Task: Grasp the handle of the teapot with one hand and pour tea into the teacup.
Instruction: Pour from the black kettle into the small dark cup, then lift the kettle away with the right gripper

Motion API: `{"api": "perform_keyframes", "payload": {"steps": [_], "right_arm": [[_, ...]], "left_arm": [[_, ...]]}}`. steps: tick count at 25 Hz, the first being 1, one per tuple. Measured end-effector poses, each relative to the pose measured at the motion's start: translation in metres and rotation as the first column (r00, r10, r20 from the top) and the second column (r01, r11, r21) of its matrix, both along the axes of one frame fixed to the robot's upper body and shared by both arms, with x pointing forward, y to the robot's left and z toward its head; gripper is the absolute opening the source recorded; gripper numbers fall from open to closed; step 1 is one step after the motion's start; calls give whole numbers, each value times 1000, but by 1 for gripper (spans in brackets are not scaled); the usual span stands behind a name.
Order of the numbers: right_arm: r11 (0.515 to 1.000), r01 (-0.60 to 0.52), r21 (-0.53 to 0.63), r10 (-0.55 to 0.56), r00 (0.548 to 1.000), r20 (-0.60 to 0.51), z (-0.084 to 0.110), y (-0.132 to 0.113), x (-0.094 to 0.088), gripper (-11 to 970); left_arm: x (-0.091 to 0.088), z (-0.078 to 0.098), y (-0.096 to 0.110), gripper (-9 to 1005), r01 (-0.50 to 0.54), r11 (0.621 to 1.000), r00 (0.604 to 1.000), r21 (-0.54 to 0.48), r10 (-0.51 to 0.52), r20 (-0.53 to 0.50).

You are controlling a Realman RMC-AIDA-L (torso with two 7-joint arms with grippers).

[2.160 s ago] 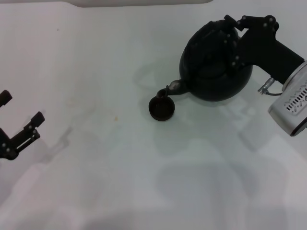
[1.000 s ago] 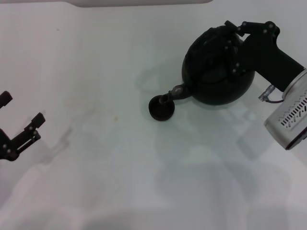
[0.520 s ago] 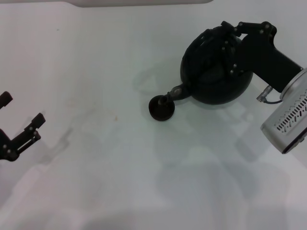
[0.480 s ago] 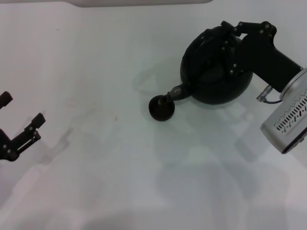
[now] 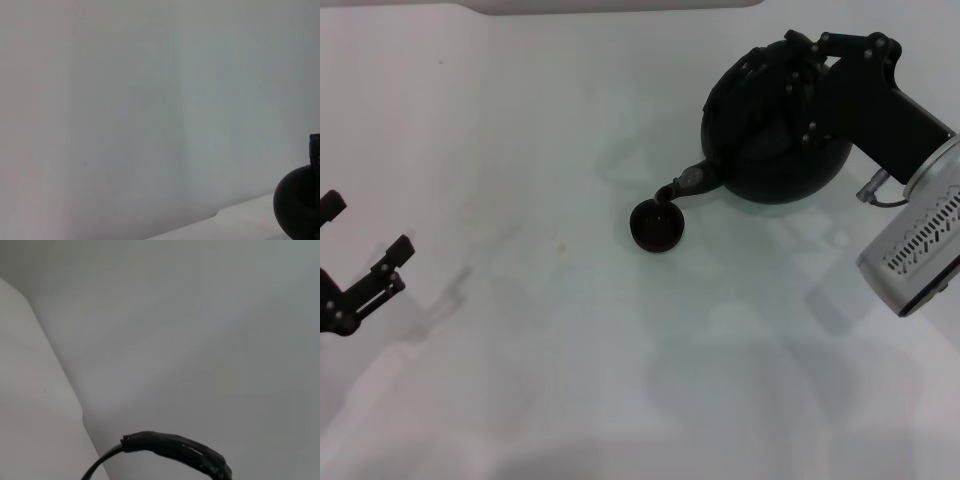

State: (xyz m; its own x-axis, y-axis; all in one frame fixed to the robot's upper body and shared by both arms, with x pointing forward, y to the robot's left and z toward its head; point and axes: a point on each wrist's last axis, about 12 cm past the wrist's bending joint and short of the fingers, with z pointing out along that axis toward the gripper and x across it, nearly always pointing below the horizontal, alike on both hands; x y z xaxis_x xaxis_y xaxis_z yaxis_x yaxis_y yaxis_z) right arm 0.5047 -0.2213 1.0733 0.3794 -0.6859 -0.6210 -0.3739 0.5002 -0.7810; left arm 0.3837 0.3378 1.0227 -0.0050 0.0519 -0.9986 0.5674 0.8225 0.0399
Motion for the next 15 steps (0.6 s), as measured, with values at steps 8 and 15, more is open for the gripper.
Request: {"api": "perform_keyframes", "payload": {"steps": [8,15], "right_arm": [[1000,-9,-24,9,1000,9,-2,2,-1,105],[999,-13,-47,14,1000,20,-2,3,-2,107]], "left_arm": [[0,0,1,862,1,1000,1000,2,-1,2],[1,1,3,862,-6,1000,1000,4,6,5]]}}
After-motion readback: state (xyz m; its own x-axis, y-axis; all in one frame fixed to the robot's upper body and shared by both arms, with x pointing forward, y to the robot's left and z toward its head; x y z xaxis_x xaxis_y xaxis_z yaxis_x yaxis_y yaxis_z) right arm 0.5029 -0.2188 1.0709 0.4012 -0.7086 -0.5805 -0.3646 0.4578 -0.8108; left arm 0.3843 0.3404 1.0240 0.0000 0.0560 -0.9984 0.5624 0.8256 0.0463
